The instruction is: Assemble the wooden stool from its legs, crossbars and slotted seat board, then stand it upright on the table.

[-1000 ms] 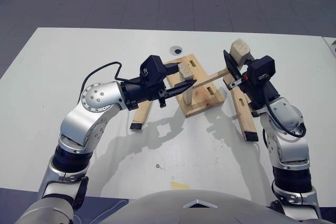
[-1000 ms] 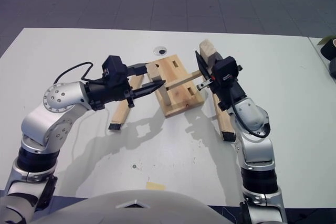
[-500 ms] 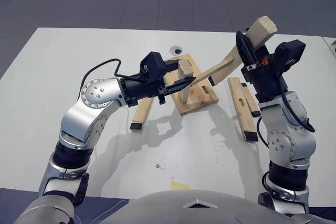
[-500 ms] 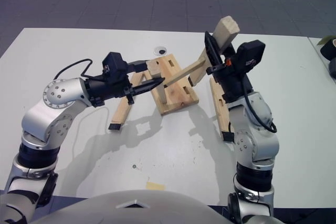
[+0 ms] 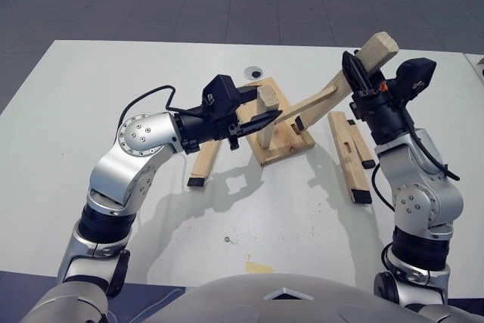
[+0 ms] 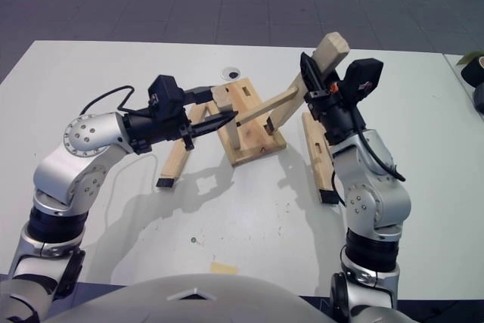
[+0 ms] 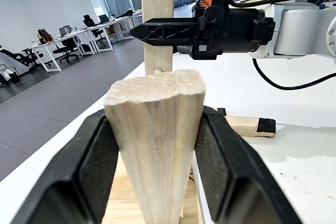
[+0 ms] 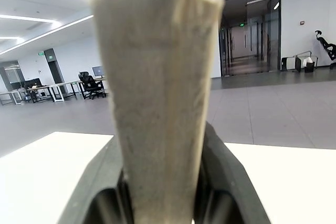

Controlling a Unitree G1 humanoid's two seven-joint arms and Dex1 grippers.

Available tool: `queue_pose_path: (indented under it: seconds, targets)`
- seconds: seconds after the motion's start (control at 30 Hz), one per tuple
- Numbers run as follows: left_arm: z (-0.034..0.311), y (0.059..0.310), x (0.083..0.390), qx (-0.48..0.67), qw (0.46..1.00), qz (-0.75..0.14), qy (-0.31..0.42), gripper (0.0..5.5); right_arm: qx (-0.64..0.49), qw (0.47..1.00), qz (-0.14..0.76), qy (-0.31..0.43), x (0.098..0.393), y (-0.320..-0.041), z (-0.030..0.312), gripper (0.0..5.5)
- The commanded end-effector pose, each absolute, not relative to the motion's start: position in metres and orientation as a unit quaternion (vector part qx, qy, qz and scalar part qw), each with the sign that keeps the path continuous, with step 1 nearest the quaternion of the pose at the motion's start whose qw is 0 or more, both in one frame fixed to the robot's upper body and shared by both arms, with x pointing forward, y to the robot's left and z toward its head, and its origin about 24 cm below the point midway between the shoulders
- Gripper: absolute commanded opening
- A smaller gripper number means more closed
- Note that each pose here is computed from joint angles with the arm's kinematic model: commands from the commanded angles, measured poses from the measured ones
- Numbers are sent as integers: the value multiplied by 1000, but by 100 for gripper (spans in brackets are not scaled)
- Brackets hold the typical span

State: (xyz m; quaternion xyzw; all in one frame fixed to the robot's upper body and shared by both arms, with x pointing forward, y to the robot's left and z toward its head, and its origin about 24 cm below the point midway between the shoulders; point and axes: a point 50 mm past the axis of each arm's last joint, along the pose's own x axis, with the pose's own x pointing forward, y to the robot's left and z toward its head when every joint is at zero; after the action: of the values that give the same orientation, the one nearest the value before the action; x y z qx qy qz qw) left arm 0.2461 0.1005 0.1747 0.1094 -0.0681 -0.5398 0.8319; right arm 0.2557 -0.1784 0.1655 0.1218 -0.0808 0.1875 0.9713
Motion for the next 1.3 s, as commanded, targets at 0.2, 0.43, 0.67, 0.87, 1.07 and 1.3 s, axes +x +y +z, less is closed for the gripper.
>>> queue_pose_path:
  seconds: [0.2,0.43,0.67,0.87,1.07,1.3]
  targets:
    - [166,97,249,117,833,-538,-47,203,134,965,218,57,264,-176,145,101]
    - [165,97,250,122,834,-535,-48,203,148,957,226,107,269,-177,134,101]
    - [164,96,249,122,833,-537,-46,203,194,946,240,94,276,-170,134,101]
    - [164,95,248,124,831,-540,-46,203,114,946,249,172,280,-167,104,101]
    - [165,95,248,127,828,-545,-46,203,-43,933,249,257,265,-173,61,104]
    - [182,99,251,97,832,-542,-70,203,68,924,224,302,243,-159,37,110]
